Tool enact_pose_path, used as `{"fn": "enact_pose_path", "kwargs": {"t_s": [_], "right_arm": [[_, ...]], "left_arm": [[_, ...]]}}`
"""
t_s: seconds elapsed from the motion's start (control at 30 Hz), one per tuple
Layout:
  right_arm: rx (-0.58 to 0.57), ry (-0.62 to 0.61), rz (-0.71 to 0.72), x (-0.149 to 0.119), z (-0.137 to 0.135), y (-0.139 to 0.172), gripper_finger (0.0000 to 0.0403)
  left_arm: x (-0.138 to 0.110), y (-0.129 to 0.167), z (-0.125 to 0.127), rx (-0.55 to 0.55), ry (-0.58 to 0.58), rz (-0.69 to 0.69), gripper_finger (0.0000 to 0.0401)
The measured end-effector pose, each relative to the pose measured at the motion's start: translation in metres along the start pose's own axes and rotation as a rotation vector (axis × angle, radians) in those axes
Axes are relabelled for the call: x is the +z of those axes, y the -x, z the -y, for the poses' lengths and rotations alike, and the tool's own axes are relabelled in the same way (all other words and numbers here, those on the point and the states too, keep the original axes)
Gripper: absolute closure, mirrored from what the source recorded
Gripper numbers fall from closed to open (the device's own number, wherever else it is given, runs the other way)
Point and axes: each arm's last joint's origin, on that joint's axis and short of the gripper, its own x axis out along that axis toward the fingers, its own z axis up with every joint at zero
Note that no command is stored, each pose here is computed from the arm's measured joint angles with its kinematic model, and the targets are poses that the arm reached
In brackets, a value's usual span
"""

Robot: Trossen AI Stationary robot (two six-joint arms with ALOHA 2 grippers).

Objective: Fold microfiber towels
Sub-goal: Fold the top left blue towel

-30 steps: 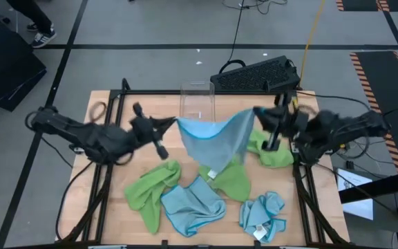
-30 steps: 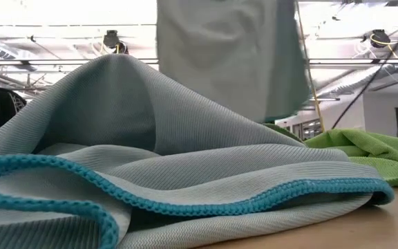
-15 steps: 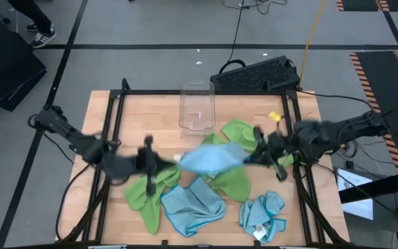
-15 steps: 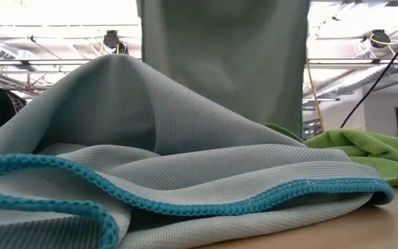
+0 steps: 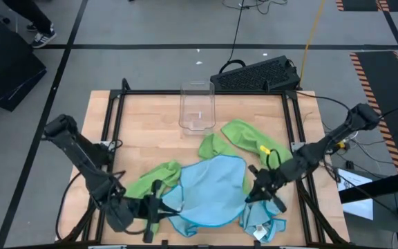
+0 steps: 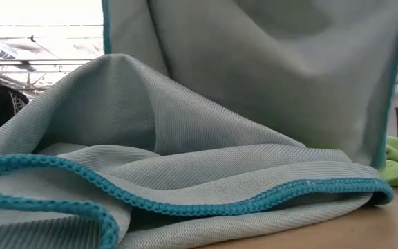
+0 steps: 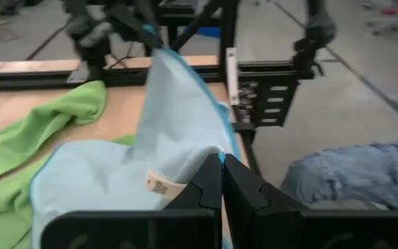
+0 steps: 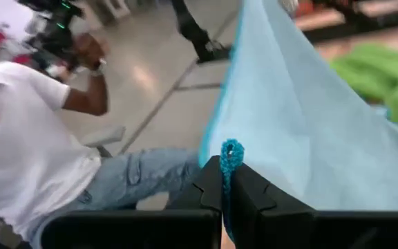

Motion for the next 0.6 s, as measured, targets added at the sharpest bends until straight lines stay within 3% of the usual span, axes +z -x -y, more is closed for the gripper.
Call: {"fn": "enact_pose_path", "kwargs": {"t_s": [0.4,0.6], "right_arm": [[-0.147,-0.052,-0.144,-0.045,-0.005,-0.035,0.0401],[-0.355,-0.017,-0.088,-0.042,0.008,-0.032,0.0401]], "left_arm": [[-0.046,-0.040,0.011,0.137,0.043,-0.123,0.0397],[-0.051,-0.036,-0.001,0.316,0.034,-0.120,0.0398]]}}
